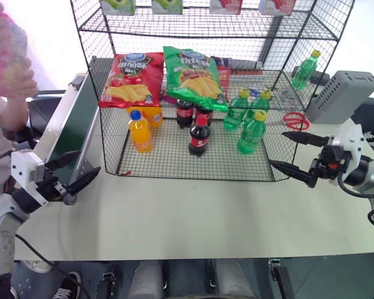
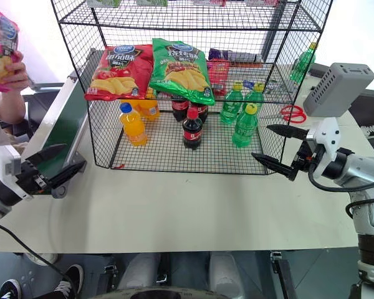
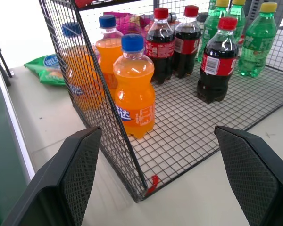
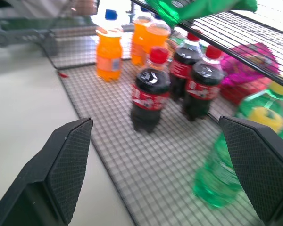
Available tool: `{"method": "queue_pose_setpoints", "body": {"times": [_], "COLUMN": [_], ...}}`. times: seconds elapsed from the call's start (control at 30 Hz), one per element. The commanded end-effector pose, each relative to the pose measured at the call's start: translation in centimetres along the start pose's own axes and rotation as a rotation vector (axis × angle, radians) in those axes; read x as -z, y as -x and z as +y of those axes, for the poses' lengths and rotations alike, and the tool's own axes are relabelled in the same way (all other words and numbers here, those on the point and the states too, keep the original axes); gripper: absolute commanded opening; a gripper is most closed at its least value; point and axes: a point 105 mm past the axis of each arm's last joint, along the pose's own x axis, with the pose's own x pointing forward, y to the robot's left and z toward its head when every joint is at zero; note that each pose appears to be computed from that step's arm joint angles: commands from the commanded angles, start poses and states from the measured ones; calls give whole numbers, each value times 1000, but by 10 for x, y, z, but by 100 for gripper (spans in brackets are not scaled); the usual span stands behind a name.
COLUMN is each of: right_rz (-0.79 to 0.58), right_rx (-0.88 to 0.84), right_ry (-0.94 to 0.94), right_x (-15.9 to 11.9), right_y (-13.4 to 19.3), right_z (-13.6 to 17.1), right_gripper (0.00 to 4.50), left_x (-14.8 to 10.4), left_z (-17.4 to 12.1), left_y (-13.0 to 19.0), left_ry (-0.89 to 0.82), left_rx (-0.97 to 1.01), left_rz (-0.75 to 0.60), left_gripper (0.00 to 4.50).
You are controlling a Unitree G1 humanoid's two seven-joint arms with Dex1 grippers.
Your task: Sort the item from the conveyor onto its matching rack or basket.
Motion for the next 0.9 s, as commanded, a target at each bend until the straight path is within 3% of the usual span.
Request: {"method": "queue_pose_setpoints", "body": {"times": [0.03,0.9], "right_rz": [-53,-40], "right_rx": [-72,-60], "right_ry": [-14,42], "right_x": [-16,-12], "right_y": [-7,-18], "right_z": [13,8], "right_gripper": [446,446], "left_x": [-13,-12], "left_z": [-1,-2], "left_y": [2,8], "left_ry": [-39,-48], "left_rx": [-7,-27], "left_rz": [-37,-25], "left_gripper": [407,407]}}
